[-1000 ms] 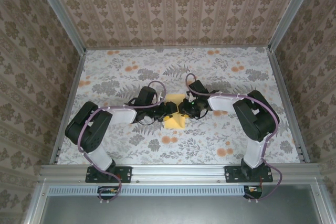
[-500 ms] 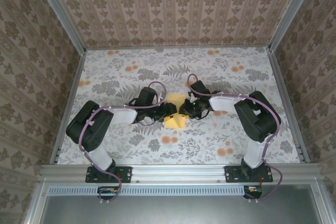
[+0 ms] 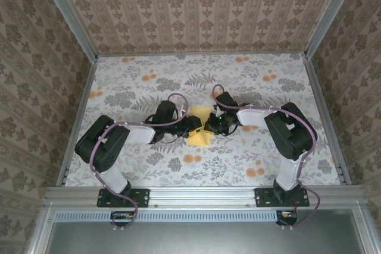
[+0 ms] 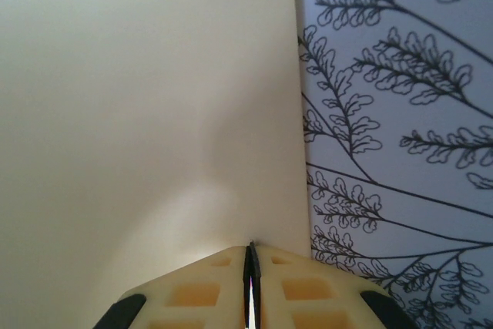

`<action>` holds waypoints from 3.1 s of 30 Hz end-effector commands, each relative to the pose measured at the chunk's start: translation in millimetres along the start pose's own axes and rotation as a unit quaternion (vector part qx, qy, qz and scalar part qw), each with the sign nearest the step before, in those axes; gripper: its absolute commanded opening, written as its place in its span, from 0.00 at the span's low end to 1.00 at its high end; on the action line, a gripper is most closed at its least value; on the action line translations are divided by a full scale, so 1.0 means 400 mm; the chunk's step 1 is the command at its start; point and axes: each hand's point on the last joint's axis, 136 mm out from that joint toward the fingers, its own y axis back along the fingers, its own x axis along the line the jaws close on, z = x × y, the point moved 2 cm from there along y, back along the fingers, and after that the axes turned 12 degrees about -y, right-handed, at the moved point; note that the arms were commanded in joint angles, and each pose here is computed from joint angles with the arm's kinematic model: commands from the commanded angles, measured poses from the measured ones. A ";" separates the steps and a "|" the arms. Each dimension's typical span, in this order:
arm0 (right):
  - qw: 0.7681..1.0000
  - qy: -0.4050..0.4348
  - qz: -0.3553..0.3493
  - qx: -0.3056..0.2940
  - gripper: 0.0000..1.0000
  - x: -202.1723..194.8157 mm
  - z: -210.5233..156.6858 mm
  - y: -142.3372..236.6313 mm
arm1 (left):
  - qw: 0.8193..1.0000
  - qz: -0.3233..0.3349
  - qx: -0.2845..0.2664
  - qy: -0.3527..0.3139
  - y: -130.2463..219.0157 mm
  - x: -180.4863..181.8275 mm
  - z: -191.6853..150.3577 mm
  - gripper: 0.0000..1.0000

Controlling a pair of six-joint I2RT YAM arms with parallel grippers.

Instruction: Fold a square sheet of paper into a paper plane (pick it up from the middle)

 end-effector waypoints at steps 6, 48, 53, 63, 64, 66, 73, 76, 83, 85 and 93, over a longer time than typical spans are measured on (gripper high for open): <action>0.999 -0.016 -0.042 0.001 0.13 -0.047 0.001 -0.011 | 1.000 -0.016 -0.004 -0.005 -0.007 -0.020 0.009 0.45; 0.983 0.158 0.092 -0.027 0.36 0.049 -0.084 0.158 | 1.000 0.008 -0.004 0.009 -0.032 0.016 0.020 0.40; 0.984 0.152 0.084 -0.030 0.26 0.049 -0.074 0.147 | 1.000 0.009 -0.004 0.010 -0.031 0.017 0.019 0.39; 0.984 0.160 0.050 -0.052 0.04 0.038 -0.039 0.132 | 1.000 0.013 -0.006 -0.001 -0.014 0.010 0.023 0.39; 0.984 0.166 0.047 -0.052 0.03 0.035 -0.038 0.128 | 1.000 0.018 -0.006 -0.003 -0.007 0.012 0.023 0.39; 0.982 0.175 0.042 -0.052 0.02 0.035 -0.032 0.122 | 0.999 0.029 -0.004 -0.012 0.005 0.014 0.021 0.39; 0.976 0.214 0.022 -0.028 0.02 0.031 -0.018 0.097 | 0.994 0.093 0.013 -0.063 0.038 0.016 0.018 0.38; 0.975 0.220 0.021 -0.016 0.02 0.032 -0.014 0.088 | 0.991 0.105 0.023 -0.078 0.035 0.015 0.020 0.37; 0.970 0.240 0.020 0.019 0.02 0.045 -0.014 0.068 | 0.986 0.127 0.043 -0.097 0.016 0.018 0.032 0.33; 0.970 0.241 0.016 0.023 0.02 0.042 -0.012 0.063 | 0.986 0.126 0.046 -0.099 0.008 0.017 0.034 0.32; 0.970 0.241 0.004 0.029 0.02 0.039 -0.001 0.054 | 0.986 0.125 0.059 -0.098 -0.021 0.021 0.029 0.26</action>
